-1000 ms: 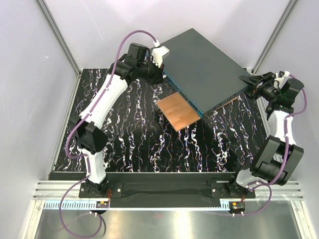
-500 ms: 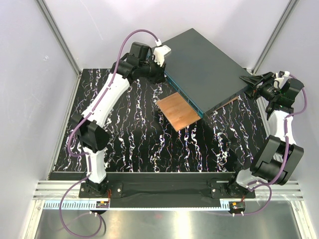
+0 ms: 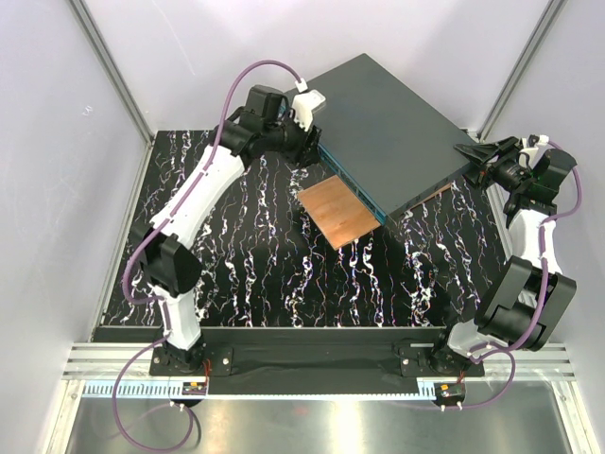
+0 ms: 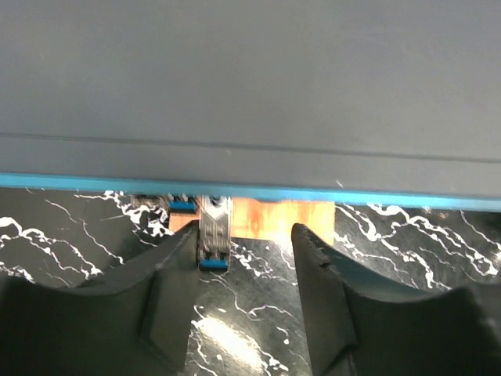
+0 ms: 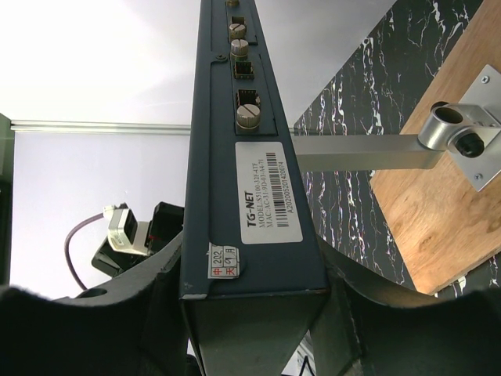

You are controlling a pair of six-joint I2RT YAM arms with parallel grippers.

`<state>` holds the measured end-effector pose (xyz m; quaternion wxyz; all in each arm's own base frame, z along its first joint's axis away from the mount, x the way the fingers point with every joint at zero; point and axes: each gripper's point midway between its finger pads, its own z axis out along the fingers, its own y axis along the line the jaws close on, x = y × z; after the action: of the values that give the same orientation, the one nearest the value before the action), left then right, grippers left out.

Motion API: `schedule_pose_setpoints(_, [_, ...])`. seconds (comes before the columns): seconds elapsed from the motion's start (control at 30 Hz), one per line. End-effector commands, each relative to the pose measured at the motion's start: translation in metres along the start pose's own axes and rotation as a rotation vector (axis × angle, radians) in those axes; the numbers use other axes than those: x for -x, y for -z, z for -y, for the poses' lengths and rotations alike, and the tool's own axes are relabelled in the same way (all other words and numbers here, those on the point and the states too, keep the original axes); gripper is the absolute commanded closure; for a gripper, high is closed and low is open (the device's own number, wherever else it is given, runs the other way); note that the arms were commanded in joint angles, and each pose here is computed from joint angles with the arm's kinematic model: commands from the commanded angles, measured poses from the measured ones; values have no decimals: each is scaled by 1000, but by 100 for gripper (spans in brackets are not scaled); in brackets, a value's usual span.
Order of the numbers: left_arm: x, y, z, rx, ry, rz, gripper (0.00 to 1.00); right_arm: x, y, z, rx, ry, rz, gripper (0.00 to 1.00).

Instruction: Insert the plug into the switch port

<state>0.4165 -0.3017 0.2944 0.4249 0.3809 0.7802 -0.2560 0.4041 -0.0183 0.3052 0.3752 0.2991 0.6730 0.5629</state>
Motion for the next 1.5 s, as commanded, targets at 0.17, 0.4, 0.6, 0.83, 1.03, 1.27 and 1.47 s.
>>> schedule_pose_setpoints(0.17, [7,54,14,-12,-76,82,50,-4,-10,-17,35,82,-20,100])
schedule_pose_setpoints(0.4, [-8,68,4,33,-75,54,76,-2,-11,-16,31,80,-20,100])
schedule_pose_setpoints(0.6, [6,56,-4,36,-48,98,87,-2,-11,-14,23,79,-24,100])
schedule_pose_setpoints(0.83, [15,38,-10,21,-19,116,93,-1,-12,-13,21,78,-26,100])
schedule_pose_setpoints(1.03, [23,30,-13,17,-7,135,96,-1,-13,-11,20,76,-28,100])
schedule_pose_setpoints(1.27, [35,26,-6,-1,-17,152,98,0,-14,-8,16,69,-28,100])
schedule_pose_setpoints(1.47, [37,16,-5,-10,-8,153,99,-1,-13,-10,19,73,-30,100])
